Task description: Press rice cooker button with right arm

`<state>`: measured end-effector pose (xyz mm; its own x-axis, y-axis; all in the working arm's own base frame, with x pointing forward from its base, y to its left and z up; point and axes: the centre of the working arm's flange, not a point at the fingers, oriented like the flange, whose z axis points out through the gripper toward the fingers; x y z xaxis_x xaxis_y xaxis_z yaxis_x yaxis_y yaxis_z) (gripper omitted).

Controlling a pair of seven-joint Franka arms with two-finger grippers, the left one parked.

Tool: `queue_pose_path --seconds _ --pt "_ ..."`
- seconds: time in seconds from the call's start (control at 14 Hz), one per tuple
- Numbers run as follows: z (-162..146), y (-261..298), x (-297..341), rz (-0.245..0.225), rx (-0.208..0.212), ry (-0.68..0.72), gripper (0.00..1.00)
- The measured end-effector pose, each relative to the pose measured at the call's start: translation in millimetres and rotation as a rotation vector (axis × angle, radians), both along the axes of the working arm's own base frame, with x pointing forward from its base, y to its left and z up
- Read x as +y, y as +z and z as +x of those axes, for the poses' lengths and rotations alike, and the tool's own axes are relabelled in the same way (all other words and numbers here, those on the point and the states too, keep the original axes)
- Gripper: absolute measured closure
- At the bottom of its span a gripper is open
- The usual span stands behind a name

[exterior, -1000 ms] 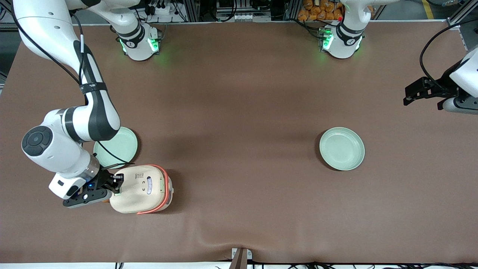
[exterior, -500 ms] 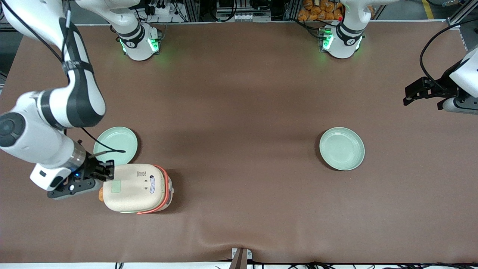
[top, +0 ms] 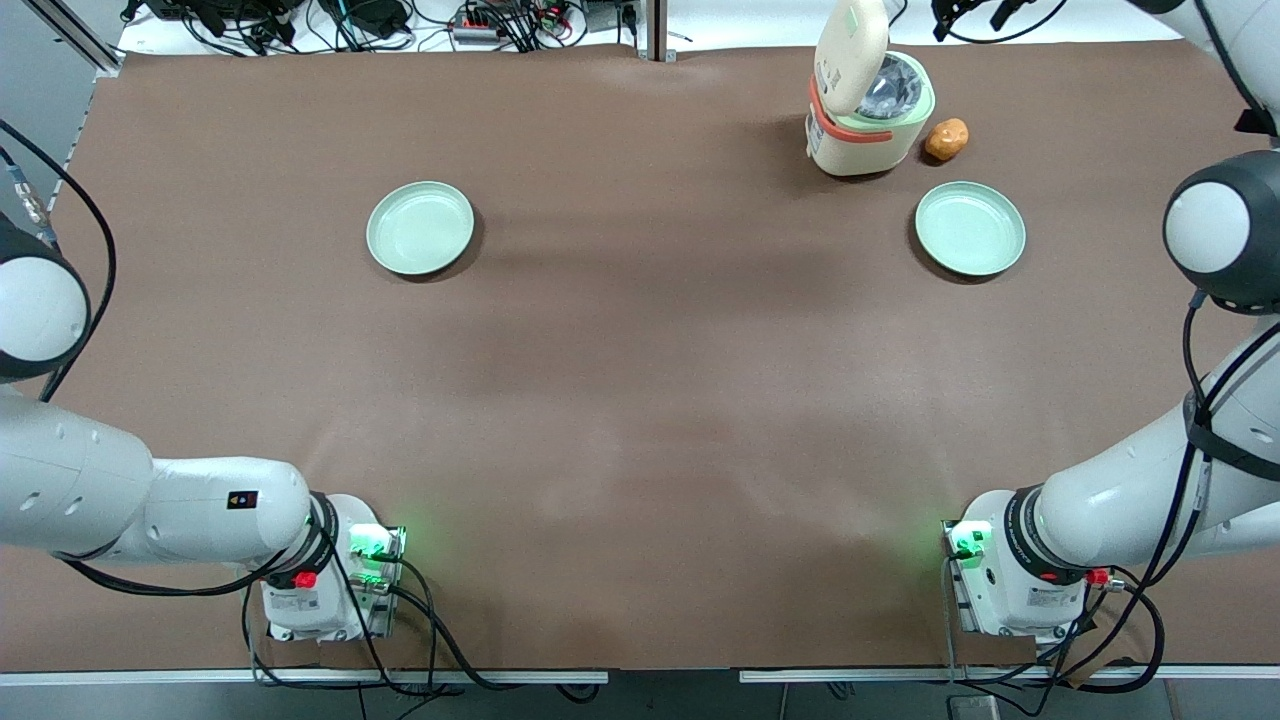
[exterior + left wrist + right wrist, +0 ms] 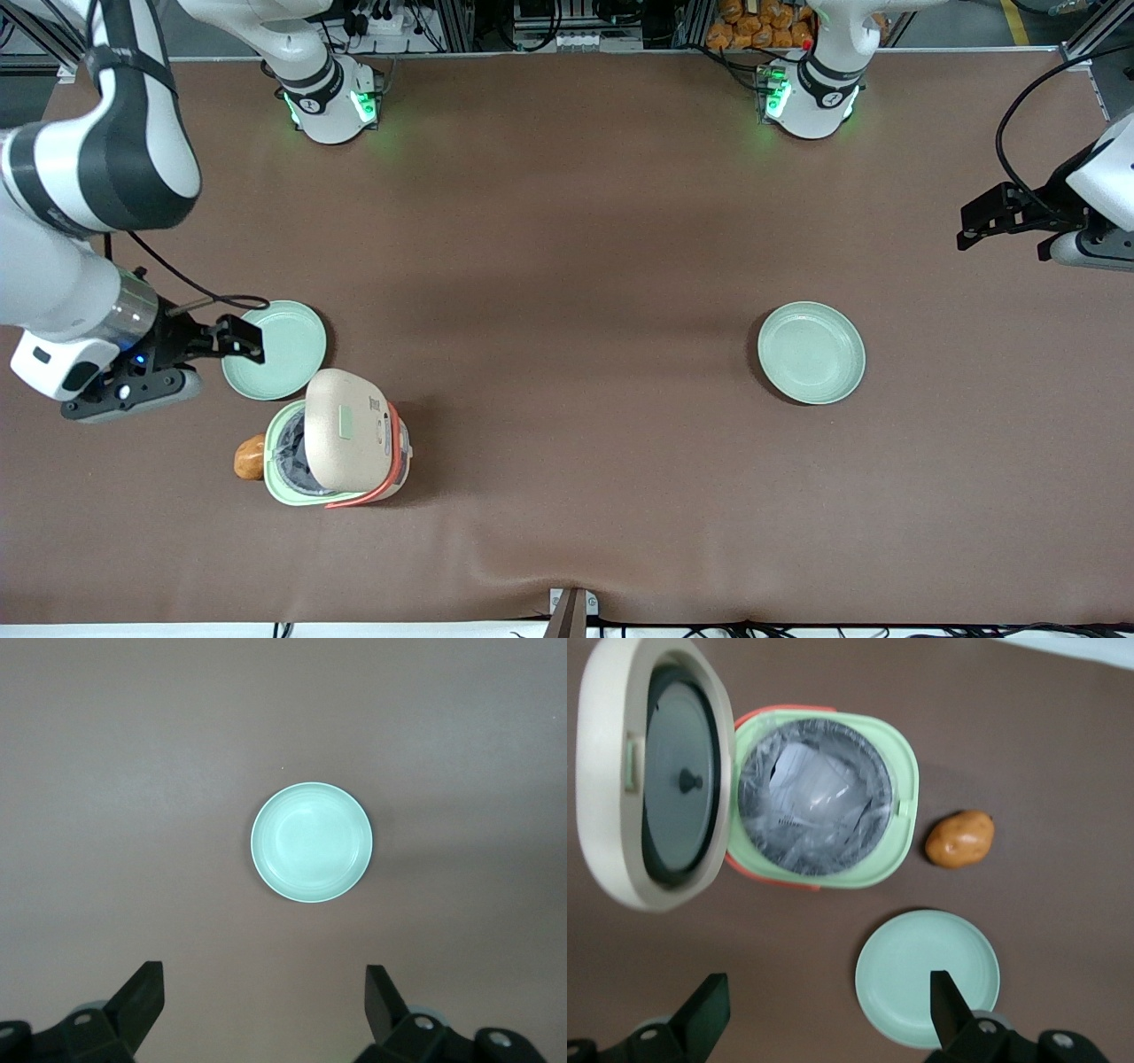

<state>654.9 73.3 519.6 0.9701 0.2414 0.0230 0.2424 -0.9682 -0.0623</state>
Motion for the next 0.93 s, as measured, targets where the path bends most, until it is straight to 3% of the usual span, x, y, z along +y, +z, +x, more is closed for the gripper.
queue_pose_path --seconds 0.21,0.57,0.79,0.93 --pt "-25 30 -12 -0.004 0.061 -0.008 0.00" --pt "-77 74 -48 -0.012 0.205 -0.048 0.00" --pt "-84 80 -78 -0.011 0.205 -0.096 0.00" --pt "-80 72 -96 -0.010 0.181 -0.130 0.00"
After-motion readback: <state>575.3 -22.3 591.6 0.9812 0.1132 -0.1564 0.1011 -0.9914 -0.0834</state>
